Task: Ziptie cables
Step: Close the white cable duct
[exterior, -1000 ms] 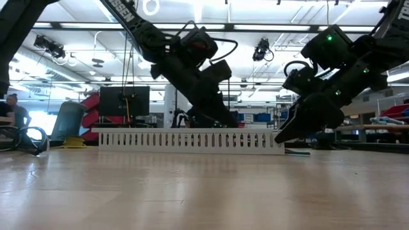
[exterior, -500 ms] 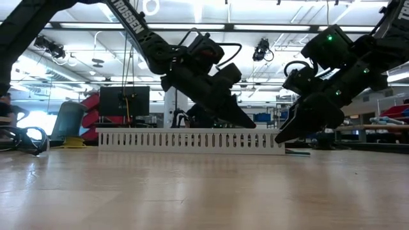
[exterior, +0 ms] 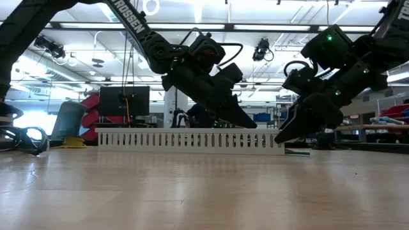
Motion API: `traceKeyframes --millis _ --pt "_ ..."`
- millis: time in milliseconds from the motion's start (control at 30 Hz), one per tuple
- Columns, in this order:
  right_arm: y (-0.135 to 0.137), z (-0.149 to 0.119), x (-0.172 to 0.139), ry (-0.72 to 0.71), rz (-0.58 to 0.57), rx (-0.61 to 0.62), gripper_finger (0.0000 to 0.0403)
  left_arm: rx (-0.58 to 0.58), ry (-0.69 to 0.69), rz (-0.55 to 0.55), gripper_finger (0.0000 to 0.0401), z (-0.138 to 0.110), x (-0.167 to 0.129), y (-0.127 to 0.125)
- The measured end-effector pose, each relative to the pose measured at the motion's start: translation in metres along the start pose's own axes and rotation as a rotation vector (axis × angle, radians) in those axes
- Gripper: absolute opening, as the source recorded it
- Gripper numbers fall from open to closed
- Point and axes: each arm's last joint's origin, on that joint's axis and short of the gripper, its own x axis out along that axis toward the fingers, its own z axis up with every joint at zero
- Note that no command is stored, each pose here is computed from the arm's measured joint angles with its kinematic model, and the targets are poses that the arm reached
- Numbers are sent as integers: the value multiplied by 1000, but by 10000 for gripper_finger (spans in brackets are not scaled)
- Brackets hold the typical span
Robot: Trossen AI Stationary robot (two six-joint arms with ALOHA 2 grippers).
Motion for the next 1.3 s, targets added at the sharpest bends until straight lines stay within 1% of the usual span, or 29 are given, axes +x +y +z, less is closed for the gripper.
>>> traceKeyframes --millis 133,233,333,467,600,733,1100,1200,1300 --pt "0 -2 0 23 -1 -2 268 -2 2 0 0 0 0 0" --pt "0 -6 0 61 -8 -3 269 -3 4 1 0 0 0 0" --pt "0 -6 0 61 -8 12 263 -3 4 1 0 0 0 0" --pt "0 -2 0 21 12 12 244 -3 4 1 0 0 0 0" --pt "0 -2 0 26 15 10 222 -2 -2 2 0 0 0 0" --pt "0 -2 0 24 16 10 209 1 -12 4 0 0 0 0" --pt "0 -1 0 14 18 16 209 17 -47 11 0 3 1 1" --pt "0 -1 0 14 18 12 210 18 -55 -8 0 5 7 2" --pt "0 -2 0 15 17 12 210 23 -67 -32 0 7 19 4"
